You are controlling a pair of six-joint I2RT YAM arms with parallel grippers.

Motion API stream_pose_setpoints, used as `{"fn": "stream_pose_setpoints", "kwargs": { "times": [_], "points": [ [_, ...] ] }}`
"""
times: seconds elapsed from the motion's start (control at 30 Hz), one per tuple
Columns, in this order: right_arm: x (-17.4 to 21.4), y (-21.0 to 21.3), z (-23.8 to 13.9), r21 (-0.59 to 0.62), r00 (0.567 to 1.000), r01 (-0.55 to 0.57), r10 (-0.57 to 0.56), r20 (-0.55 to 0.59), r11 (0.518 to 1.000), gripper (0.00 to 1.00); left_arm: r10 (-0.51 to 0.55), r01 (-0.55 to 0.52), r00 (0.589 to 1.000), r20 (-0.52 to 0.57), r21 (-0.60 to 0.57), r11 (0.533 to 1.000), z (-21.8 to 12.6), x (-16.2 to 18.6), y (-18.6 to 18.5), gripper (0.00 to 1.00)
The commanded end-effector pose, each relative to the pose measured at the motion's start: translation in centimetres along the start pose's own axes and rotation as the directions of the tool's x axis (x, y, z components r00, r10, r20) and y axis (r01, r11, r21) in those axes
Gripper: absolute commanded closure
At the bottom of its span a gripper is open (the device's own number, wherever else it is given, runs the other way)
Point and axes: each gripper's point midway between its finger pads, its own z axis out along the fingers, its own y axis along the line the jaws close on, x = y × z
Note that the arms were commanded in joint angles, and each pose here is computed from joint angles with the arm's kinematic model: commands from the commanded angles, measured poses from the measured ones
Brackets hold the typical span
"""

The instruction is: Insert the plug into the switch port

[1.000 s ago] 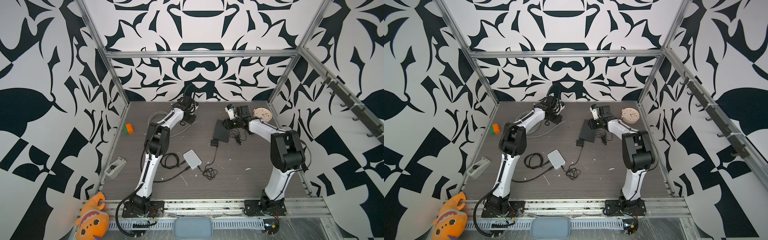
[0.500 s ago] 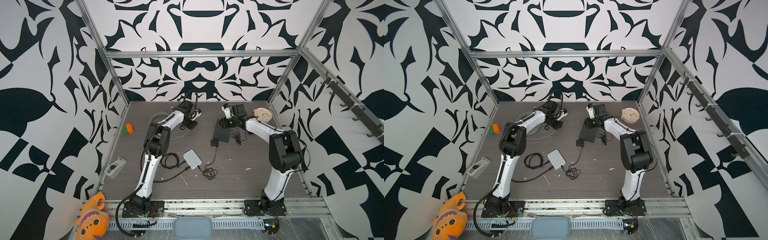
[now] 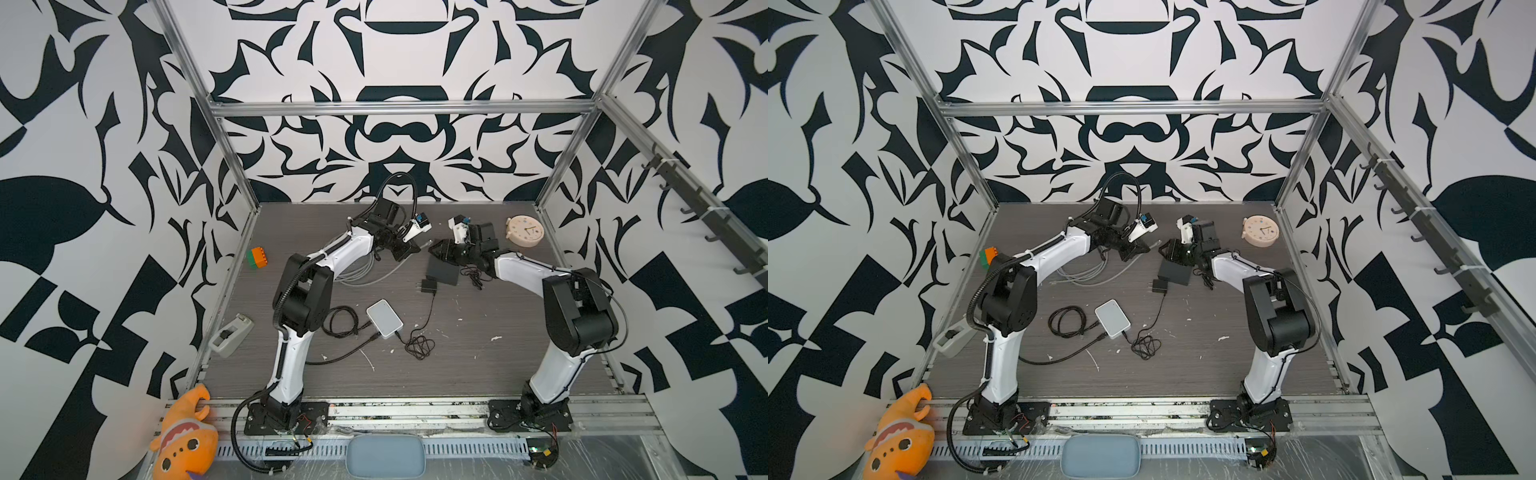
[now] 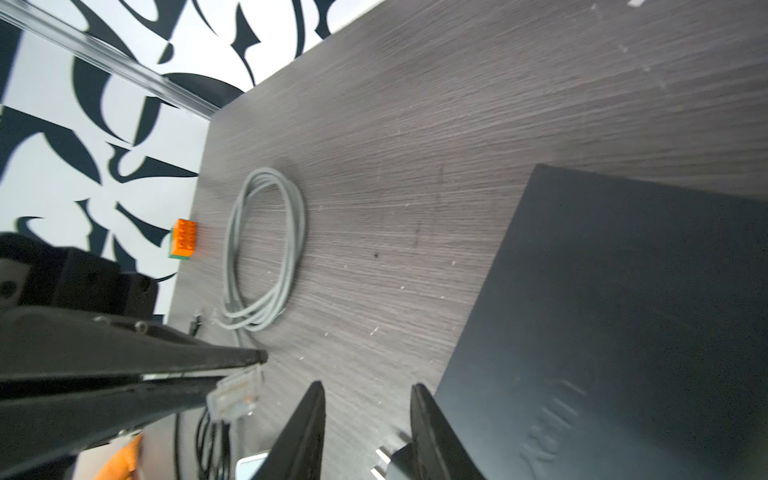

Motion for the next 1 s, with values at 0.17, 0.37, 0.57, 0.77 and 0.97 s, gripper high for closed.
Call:
{"fn": "stream_pose_setpoints", "kwargs": {
  "times": [0.17,0.37,0.57,0.77,0.97],
  "points": [
    [-3.1,3.3,-4.5,-0.086,0.988,0.006,0.008,0.154,0.996,0.61,0.038,-0.038,0.999,-0.016,0.005,0.999,0.2,0.7,-0.4,1.00],
    [-2.6,4.6,-4.5,-0.165,0.995,0.050,-0.035,0.094,0.985,0.61,0.052,-0.052,0.999,-0.011,-0.006,0.999,0.3,0.7,-0.6,1.00],
    [-2.9,5.3,-3.1,-0.213,0.994,0.052,-0.030,0.104,0.976,0.61,0.076,-0.076,0.997,-0.028,-0.011,0.997,0.9,0.6,-1.2,1.00],
    [-2.4,4.3,-1.4,-0.187,0.997,0.056,-0.044,0.068,0.981,0.61,0.076,-0.076,0.997,-0.023,-0.009,0.997,1.0,0.3,-1.4,1.00],
    [-2.2,3.7,-0.9,-0.166,0.998,0.057,-0.049,0.048,0.985,0.64,0.078,-0.078,0.997,-0.011,-0.005,0.997,0.9,0.0,-1.5,1.00]
  ]
}}
